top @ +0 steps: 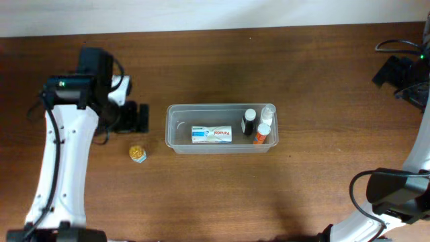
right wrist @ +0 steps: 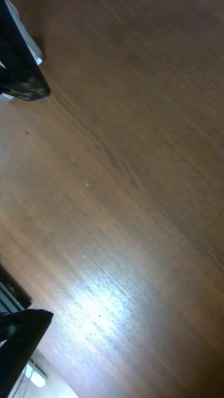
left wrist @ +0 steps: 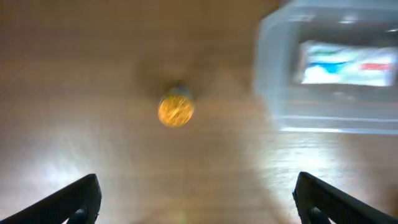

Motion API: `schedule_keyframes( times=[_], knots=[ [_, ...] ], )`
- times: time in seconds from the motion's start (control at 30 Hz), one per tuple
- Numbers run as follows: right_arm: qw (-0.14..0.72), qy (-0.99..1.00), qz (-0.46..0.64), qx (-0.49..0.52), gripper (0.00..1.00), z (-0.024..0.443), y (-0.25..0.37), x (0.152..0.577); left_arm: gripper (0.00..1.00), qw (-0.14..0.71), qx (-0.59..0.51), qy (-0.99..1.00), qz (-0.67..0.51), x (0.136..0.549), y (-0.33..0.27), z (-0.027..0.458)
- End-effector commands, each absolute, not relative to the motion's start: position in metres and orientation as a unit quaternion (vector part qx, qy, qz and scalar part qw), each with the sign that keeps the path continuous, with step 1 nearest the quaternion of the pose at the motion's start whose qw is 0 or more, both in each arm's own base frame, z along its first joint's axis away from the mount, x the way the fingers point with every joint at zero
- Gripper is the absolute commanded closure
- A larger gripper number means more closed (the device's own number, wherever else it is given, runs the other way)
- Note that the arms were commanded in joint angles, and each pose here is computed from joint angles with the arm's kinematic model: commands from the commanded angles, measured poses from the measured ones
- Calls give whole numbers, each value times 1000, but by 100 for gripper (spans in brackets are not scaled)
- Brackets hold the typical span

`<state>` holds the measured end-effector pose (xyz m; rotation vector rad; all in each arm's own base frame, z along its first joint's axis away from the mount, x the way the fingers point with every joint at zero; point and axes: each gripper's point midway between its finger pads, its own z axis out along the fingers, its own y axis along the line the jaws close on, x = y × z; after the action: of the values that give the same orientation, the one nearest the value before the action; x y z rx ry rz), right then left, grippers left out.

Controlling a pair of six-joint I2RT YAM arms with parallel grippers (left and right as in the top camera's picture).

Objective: Pack container
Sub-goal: 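Lift the left gripper out and move it to the orange-lidded jar, then lower the left gripper and grasp the small orange-lidded jar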

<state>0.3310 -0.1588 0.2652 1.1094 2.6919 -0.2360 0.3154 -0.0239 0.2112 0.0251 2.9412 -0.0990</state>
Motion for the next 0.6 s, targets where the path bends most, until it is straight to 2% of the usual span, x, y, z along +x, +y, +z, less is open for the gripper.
schedule_keyframes(
  times=[0.0, 0.47, 0.57],
  knots=[
    [125, 911, -82, 383, 2, 275, -160, 328, 1, 23, -76, 996, -34, 293, -1, 156],
    [125, 911, -82, 383, 2, 275, -160, 328, 1, 32, -122, 991, -46, 293, 0, 48],
    [125, 911, -82, 383, 2, 275, -160, 328, 1, 12, -121, 991, -46, 293, -1, 32]
  ],
)
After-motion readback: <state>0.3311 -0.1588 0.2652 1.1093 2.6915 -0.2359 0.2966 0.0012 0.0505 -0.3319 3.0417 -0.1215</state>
